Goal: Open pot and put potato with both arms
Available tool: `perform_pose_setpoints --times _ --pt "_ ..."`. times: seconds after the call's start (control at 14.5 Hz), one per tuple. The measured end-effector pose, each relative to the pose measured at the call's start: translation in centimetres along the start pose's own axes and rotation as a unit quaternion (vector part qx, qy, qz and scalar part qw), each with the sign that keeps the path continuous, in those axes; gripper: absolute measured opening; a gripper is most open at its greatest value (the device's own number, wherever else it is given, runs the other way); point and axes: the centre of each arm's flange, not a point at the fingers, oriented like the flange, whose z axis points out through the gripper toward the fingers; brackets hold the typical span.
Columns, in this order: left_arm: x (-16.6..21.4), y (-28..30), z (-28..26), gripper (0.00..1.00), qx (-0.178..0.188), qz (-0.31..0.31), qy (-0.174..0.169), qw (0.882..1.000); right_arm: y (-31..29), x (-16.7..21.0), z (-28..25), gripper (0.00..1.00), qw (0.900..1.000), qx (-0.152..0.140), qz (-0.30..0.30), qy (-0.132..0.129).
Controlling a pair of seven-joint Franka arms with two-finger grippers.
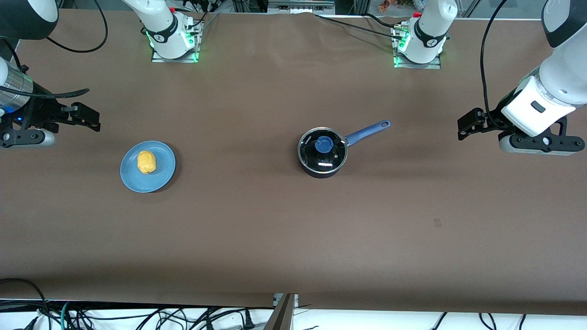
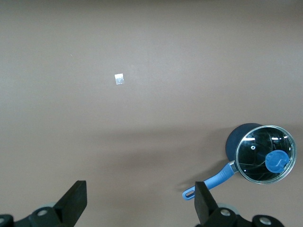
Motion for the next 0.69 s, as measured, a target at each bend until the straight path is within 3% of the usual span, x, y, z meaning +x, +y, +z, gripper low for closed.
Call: perform_pose_setpoints --times 0.69 --pt "0.4 2.2 2.0 1.00 0.035 -0.021 -0.013 0.999 -0.2 0.0 0.0 1.00 1.000 0.000 -0.002 0.000"
